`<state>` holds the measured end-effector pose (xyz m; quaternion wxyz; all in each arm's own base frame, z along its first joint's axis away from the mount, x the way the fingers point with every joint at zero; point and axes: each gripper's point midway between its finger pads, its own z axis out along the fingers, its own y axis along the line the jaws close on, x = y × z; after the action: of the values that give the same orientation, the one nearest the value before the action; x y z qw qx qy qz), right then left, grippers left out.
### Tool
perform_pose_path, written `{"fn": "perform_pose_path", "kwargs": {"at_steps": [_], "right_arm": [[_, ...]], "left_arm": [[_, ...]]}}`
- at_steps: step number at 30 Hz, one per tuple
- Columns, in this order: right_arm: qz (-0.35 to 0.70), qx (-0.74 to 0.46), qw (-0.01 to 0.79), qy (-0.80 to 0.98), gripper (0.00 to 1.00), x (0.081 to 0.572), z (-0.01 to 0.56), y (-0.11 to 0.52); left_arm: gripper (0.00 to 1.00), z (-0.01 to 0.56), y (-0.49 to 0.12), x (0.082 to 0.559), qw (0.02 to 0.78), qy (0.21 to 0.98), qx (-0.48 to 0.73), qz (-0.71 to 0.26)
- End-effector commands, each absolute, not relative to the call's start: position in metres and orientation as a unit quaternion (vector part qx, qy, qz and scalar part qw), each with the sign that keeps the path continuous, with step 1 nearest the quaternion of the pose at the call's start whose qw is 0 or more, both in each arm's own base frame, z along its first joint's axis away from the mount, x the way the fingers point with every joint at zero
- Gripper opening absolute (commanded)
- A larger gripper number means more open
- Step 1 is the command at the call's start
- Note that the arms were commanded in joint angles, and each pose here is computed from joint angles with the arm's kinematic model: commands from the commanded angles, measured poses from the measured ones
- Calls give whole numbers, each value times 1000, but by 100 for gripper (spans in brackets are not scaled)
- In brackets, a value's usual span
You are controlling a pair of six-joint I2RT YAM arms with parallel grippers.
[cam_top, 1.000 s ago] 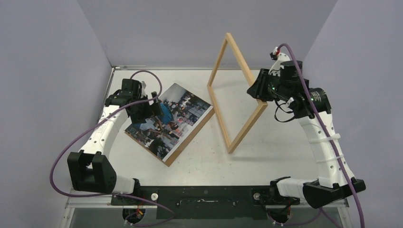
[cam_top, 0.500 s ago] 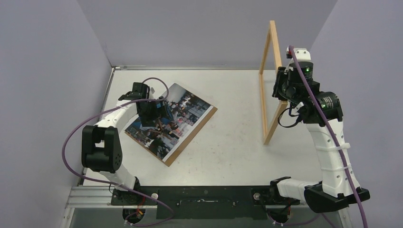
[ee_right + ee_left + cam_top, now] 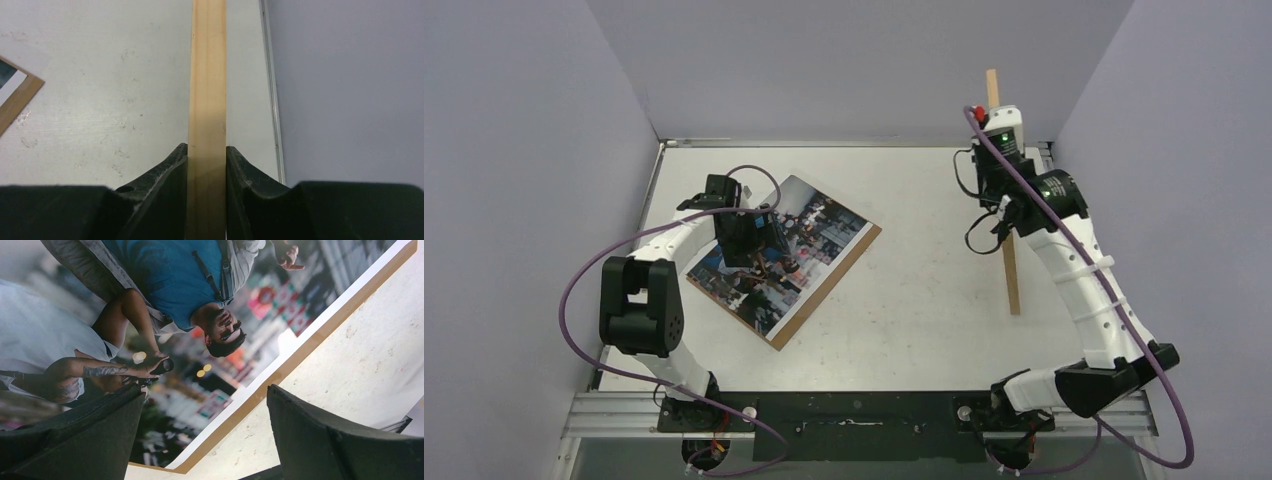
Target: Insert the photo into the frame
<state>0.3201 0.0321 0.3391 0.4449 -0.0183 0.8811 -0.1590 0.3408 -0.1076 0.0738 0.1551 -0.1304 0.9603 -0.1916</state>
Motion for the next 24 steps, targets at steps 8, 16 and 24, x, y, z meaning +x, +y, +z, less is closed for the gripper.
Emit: {"fn": "perform_pose_path", "kwargs": {"at_steps": [8,16,24], "right_arm": [[-199,-79,428,878,0,335,290,77],[-143,-112,357,916,0,329,188,148],[-151,-134,308,930,3,316,116,181]], "left_arm": [[92,87,-105,356,177,956,-134,-189],[91,99,-103,355,185,955,-139,-184],[91,108,-96,342,183,959,-135,-168]]}}
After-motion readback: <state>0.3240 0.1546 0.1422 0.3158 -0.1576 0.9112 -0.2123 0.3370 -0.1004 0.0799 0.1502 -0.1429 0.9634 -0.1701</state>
